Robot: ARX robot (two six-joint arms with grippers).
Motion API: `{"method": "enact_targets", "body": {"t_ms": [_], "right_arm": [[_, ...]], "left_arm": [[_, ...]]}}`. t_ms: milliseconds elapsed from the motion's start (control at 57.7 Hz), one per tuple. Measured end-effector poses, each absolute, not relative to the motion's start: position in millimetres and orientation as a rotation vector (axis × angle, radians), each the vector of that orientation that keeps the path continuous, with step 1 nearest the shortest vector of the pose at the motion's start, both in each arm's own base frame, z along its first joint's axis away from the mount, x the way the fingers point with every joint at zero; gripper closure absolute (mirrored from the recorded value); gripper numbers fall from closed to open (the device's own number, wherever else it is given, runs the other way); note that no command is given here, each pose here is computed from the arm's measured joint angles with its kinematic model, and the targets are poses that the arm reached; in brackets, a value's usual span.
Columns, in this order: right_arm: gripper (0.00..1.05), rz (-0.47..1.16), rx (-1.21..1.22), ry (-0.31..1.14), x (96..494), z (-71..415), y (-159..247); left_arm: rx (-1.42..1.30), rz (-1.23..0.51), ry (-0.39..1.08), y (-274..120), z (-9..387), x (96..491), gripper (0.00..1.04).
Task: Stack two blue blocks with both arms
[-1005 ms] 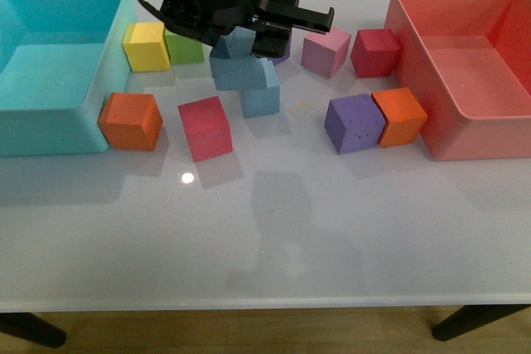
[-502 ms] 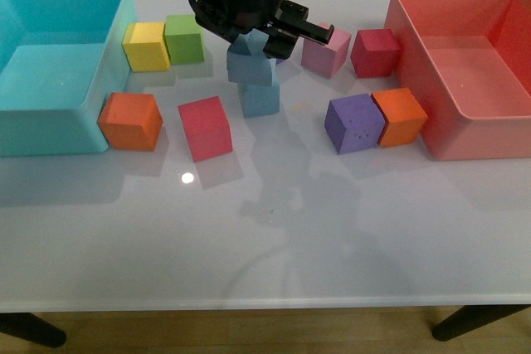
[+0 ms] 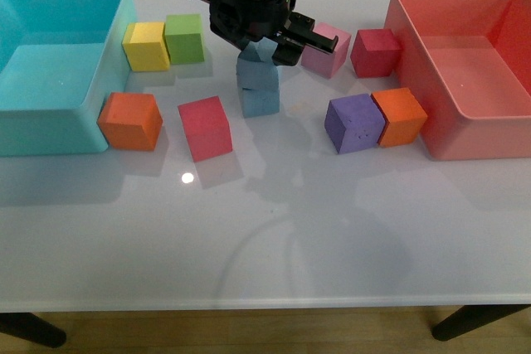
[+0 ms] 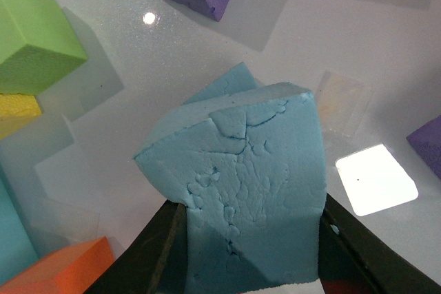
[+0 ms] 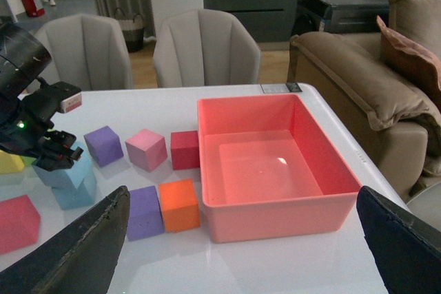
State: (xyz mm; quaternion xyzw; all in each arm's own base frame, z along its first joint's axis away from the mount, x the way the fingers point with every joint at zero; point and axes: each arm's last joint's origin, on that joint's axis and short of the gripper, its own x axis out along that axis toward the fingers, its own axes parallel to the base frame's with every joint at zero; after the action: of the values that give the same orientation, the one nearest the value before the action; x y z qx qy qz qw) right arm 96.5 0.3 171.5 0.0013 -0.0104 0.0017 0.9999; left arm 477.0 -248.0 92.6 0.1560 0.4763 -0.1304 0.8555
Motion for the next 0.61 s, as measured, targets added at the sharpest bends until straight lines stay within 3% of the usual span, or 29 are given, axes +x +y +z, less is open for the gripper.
{"method": "enact_targets", "body": {"t_ms": [191,312,468,606], "right_arm": [[0.09,0.003,0.003,-0.021,96.5,171.5,0.3],[0.09,0.003,0.003,-0.021,96.5,171.5,0.3],[0.09,0.003,0.003,-0.021,96.5,171.5,0.3],[0.09,0.003,0.003,-0.021,96.5,171.5,0.3]], "left_arm": [[0.332,-0.276,1.003,-249.5,90.0,479.9,0.65],[0.331,-0.278,1.004,-249.8,89.9,479.9,0.45],[0.320,-0.296,1.006,-250.4,90.3,480.1,0.10],[0.312,-0.300,1.008,-250.6,90.3,480.0,0.09]]}}
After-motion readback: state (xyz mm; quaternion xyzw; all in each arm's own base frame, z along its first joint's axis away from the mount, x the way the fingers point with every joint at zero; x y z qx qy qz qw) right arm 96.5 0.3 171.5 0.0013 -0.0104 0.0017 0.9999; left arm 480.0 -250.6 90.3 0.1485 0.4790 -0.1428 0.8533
